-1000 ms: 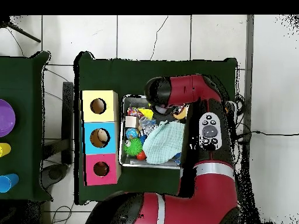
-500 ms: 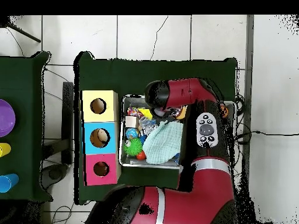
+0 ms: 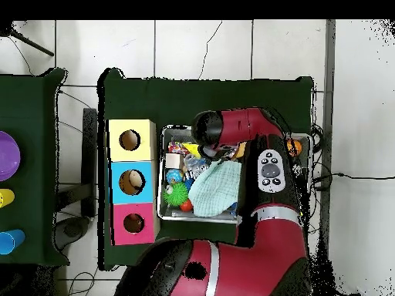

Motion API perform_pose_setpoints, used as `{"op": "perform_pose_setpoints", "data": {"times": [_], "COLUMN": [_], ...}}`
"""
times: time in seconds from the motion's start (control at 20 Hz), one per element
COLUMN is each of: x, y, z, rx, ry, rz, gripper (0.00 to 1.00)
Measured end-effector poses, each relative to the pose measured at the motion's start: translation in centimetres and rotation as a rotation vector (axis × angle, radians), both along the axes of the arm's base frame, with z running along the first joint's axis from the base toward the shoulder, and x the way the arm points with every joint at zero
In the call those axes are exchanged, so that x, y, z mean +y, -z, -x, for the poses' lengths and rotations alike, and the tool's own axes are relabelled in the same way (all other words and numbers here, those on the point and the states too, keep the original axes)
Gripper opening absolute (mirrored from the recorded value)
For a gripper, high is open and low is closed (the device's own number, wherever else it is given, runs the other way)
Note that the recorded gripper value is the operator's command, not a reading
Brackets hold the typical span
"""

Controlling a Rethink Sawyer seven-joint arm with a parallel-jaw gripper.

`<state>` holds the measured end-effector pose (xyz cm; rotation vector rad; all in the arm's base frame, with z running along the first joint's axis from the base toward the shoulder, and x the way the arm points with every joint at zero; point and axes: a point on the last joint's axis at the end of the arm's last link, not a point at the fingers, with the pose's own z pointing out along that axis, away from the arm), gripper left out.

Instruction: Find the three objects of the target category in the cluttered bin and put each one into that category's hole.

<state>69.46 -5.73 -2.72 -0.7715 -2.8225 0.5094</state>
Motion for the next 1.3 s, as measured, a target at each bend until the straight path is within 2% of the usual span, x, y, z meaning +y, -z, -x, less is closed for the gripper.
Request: {"op": "perform_pose_setpoints", "data": {"times": [0.55,0.9,1.3], "x": [-1.5,-4.2,-4.8], "y": [0.3,-0.6,-1.7], "z": [0.5,0.7,0.9], "rx": [0.008,0.002,-0.004], "ry": [0.023,0.045,0.033], "rz": [-0.002,0.013,0.030], "gripper": [1.00,1.00,1.00]}}
